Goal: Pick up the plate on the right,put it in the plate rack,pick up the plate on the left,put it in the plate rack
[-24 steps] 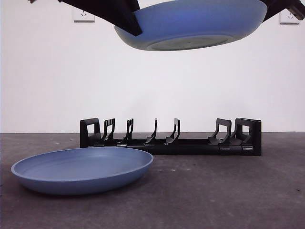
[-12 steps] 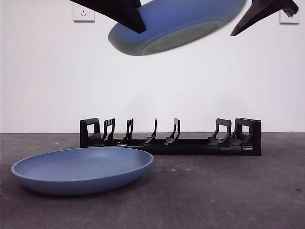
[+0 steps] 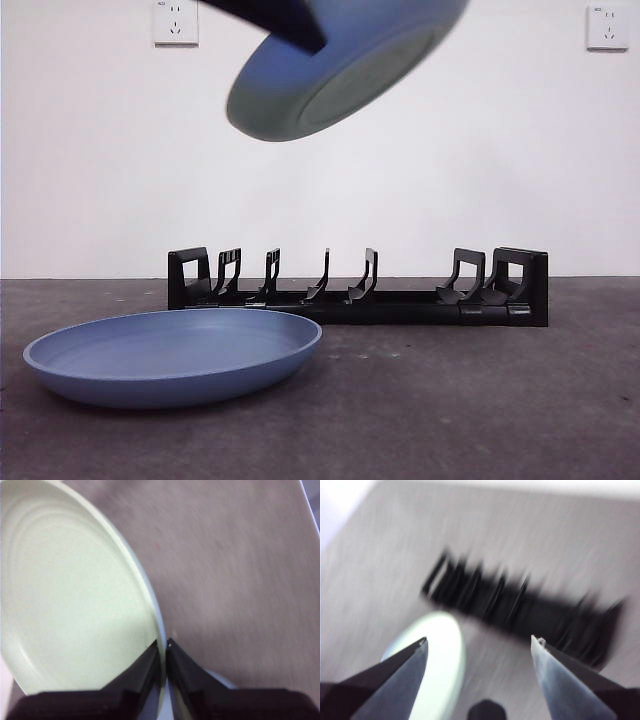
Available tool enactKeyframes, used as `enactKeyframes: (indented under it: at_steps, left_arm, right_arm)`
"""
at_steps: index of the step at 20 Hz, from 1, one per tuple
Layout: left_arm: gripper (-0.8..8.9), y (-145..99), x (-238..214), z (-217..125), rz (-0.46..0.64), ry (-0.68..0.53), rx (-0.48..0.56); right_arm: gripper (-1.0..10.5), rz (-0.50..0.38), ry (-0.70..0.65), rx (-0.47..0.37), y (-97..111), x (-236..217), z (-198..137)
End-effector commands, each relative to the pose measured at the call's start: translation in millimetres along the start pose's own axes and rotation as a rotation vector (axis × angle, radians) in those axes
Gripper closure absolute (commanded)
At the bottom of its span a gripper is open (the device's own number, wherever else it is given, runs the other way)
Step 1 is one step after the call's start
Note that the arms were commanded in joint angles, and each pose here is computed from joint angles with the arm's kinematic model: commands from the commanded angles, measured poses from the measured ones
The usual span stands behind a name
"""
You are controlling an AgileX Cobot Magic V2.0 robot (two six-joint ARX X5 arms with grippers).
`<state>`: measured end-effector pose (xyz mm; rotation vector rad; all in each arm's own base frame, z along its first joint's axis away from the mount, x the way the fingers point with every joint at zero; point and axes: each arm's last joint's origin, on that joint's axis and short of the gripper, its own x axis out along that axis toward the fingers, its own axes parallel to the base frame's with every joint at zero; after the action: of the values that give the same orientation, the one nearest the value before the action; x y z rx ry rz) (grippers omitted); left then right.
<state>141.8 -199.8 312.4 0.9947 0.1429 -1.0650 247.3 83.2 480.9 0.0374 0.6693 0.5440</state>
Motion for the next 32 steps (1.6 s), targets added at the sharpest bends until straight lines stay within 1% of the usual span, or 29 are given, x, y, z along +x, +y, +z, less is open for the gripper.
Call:
enactKeyframes:
  at_steps: [1, 3, 6, 11, 13, 16, 20, 25, 29, 32]
  left_arm:
    - [8.21, 23.2, -1.7, -4.1, 0.079, -0.117, -0.288]
    - [8.21, 43.4, -5.0, -12.5, 0.123, -0.216, -0.429]
    - [8.21, 69.0, -10.9, -27.7, 0.174, -0.328, -0.577]
    - [8.21, 88.3, -8.6, -45.8, 0.182, -0.396, -0.694]
    - [8.21, 94.8, -2.0, -53.9, 0.171, -0.415, -0.741]
    - [8.21, 101.4, 11.6, -65.7, 0.181, -0.406, -0.804]
    - [8.21, 107.1, 31.7, -83.0, 0.172, -0.387, -0.861]
    - [8.21, 110.2, 56.3, -111.2, 0.176, -0.31, -0.914]
    - [8.21, 108.7, 74.0, -128.8, 0.165, -0.259, -0.943]
    - [8.21, 105.1, 88.6, -138.1, 0.128, -0.245, -0.951]
  right_arm:
    - [6.0, -0.049, -0.095, -0.011, 8.4, -33.0, 5.1]
    - [6.0, -0.053, -0.116, -0.02, 14.0, -53.1, 1.0]
    - [6.0, -0.055, -0.067, -0.024, 17.7, -67.5, -10.9]
    - [6.0, -0.044, 0.02, -0.023, 18.3, -67.8, -20.0]
    - [6.0, -0.001, 0.035, -0.02, 20.1, -64.4, -21.4]
    - [6.0, 0.056, 0.049, -0.02, 24.4, -61.5, -22.5]
    - [6.0, 0.06, 0.063, -0.014, 25.6, -57.9, -23.9]
    - [6.0, 0.058, 0.079, 0.002, 24.5, -54.2, -25.4]
    - [6.0, 0.058, 0.079, 0.002, 24.5, -54.1, -25.5]
    - [6.0, 0.058, 0.08, 0.002, 24.5, -54.0, -25.4]
